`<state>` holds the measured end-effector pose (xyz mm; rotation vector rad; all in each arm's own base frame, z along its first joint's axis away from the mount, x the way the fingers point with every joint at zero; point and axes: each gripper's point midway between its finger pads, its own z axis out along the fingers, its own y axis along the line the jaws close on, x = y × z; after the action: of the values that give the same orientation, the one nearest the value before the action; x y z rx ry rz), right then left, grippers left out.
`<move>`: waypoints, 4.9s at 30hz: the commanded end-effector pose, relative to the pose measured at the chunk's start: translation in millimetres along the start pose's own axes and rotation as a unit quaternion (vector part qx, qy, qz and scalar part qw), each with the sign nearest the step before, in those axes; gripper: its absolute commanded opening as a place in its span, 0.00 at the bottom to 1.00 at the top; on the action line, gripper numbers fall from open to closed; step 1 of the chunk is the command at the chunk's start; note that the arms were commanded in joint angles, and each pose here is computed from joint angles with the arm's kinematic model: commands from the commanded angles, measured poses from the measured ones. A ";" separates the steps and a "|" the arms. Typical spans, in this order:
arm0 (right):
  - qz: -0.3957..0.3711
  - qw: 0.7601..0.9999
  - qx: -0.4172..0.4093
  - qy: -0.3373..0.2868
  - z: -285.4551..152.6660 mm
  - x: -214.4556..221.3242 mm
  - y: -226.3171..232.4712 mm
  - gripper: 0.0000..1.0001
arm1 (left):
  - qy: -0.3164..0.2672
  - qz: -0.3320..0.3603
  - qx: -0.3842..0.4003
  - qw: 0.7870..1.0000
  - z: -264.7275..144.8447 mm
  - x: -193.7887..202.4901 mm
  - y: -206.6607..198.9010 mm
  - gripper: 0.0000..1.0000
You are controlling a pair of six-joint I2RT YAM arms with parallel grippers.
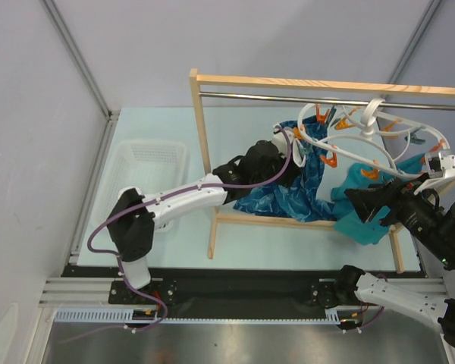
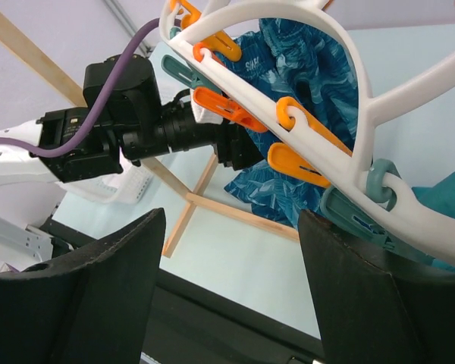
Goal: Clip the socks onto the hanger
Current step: Rotate the hanger.
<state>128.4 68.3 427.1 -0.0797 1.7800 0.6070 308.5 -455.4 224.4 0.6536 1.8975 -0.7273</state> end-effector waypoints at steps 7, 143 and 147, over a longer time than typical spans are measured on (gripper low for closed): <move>0.006 1.000 -0.005 -0.013 -2.7 -7.3 1.6 0.75 | -0.030 -0.035 0.078 0.996 -75.1 -16.6 -23.1 0.54; 0.007 1.000 0.021 -0.003 8.6 -24.9 10.4 0.64 | -0.206 0.027 0.343 0.916 -179.1 -67.0 -166.6 0.61; 0.007 1.000 0.023 -0.004 8.5 -25.1 9.2 0.64 | -0.221 0.009 0.365 0.904 -178.2 -89.2 -192.2 0.62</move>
<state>137.7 73.2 442.9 -0.0323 1.8106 0.5773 108.0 -455.8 357.5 0.9305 1.2982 -1.3927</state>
